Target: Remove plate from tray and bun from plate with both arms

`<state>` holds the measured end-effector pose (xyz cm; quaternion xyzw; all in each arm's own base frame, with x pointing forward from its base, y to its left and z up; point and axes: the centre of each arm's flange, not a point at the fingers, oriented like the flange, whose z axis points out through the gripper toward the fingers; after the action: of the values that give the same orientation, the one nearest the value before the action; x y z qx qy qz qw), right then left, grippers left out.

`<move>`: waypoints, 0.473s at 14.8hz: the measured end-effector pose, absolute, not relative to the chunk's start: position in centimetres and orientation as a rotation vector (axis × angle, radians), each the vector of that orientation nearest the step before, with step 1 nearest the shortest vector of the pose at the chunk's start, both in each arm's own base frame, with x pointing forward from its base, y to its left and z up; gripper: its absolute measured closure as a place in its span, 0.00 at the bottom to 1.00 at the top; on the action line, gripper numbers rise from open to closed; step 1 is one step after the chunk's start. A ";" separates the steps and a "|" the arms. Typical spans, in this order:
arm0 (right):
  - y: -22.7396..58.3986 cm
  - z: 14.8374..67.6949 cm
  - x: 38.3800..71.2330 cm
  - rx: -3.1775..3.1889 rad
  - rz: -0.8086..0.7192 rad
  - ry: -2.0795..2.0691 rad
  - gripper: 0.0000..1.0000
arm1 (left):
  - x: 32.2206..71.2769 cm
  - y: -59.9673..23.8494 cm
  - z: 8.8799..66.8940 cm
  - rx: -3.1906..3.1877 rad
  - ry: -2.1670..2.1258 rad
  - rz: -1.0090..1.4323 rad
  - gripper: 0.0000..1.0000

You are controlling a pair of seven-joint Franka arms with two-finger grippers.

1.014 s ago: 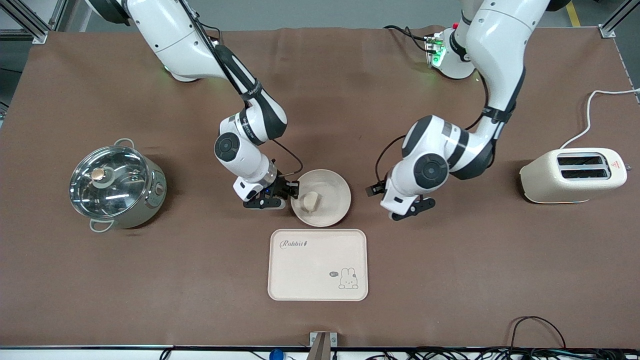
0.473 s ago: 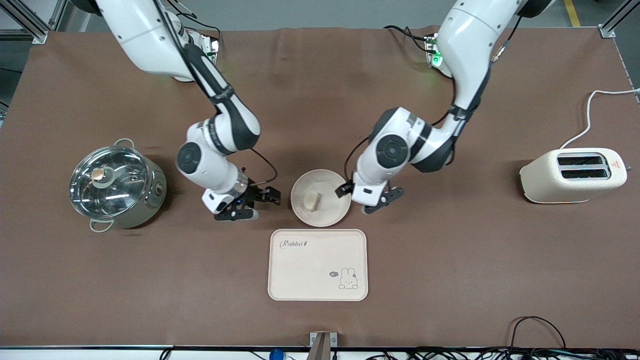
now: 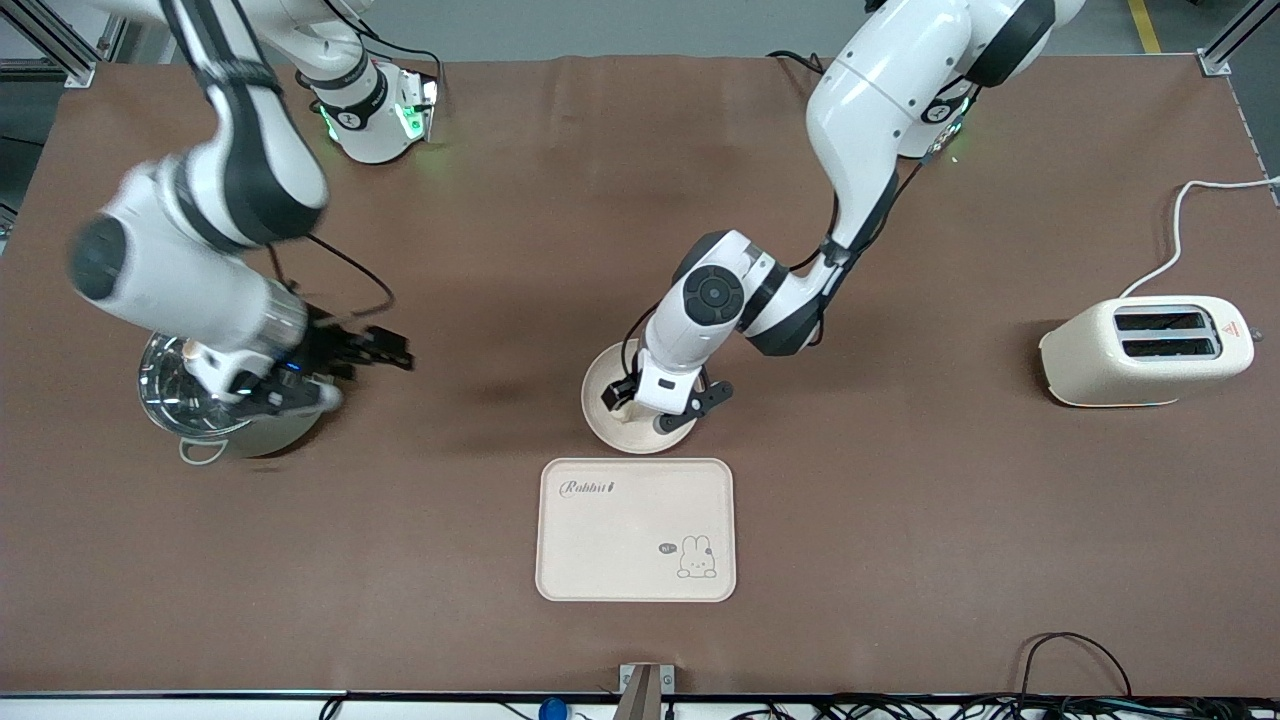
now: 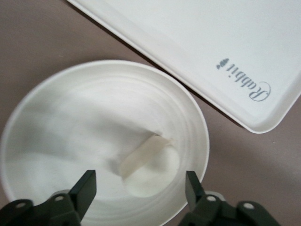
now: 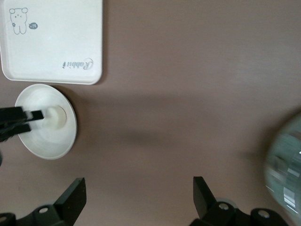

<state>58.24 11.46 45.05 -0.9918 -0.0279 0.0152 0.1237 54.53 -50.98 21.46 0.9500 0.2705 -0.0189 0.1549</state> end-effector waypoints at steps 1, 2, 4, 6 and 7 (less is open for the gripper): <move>9.9 47.2 57.4 -2.907 0.036 -0.069 0.00 | 54.3 -51.5 20.5 2.709 0.768 -0.042 0.19; 8.4 48.9 56.8 -2.918 0.025 -0.050 0.00 | 54.0 -51.8 19.5 2.702 0.765 -0.035 0.24; 5.5 51.1 55.8 -2.941 0.001 -0.003 0.00 | 53.8 -52.1 18.2 2.697 0.761 -0.032 0.28; 2.4 52.5 55.2 -2.954 0.009 0.061 0.00 | 53.7 -52.3 18.0 2.695 0.757 -0.030 0.48; 1.2 53.4 54.9 -2.964 0.019 0.078 0.00 | 53.7 -52.3 18.1 2.693 0.756 -0.029 0.58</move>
<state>54.89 1.21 53.39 -0.9957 0.0264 0.0064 0.0883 53.73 -52.34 18.12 0.9485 0.2662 -0.0102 0.1712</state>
